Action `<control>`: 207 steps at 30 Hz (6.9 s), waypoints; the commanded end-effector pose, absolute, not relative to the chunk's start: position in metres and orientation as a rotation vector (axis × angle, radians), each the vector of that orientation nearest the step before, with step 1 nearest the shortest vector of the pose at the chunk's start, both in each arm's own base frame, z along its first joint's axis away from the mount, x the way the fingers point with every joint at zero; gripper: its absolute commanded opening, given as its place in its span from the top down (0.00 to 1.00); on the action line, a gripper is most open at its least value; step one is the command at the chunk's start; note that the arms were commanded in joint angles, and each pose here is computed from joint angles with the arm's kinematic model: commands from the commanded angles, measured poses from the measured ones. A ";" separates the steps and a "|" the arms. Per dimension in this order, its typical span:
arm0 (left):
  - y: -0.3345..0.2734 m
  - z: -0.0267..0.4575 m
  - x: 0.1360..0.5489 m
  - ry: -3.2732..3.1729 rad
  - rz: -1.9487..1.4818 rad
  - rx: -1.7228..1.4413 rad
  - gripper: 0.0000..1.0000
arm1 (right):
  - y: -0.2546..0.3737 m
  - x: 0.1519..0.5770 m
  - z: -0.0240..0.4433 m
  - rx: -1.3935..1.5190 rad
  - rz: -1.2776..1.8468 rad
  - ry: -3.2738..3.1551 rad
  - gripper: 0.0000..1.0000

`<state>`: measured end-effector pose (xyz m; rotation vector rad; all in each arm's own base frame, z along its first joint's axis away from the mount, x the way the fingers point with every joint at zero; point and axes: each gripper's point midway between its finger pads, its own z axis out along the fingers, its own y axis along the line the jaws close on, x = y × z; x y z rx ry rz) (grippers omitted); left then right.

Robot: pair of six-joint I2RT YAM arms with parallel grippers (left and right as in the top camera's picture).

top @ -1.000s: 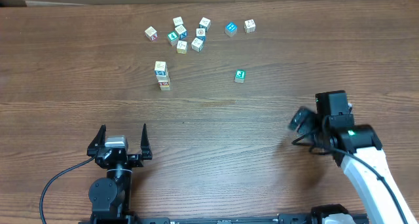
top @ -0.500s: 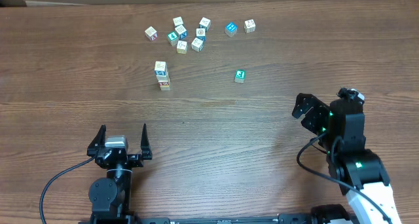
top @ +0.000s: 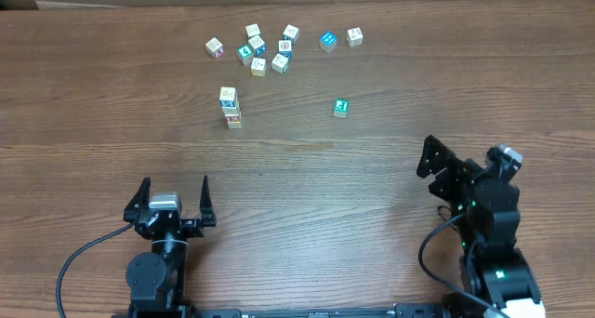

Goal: Form a tower

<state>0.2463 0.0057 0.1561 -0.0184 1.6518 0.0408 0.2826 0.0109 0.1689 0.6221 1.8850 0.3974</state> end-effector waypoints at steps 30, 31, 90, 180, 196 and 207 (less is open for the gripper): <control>0.008 0.157 0.246 1.645 0.068 -0.004 0.00 | 0.008 0.249 0.198 0.531 0.513 1.521 0.00; 0.008 0.157 0.246 1.645 0.068 -0.004 0.00 | 0.008 0.249 0.194 0.533 0.512 1.525 0.00; 0.008 0.157 0.246 1.645 0.068 -0.004 0.00 | 0.006 0.246 0.174 0.478 0.454 1.523 0.00; 0.008 0.157 0.246 1.645 0.068 -0.004 0.01 | 0.008 0.246 0.174 0.179 0.173 1.571 0.00; 0.008 0.157 0.246 1.645 0.068 -0.004 0.01 | 0.008 0.246 0.174 0.179 0.173 1.571 0.00; 0.008 0.157 0.246 1.645 0.068 -0.004 0.00 | 0.008 0.246 0.174 0.179 0.173 1.571 0.00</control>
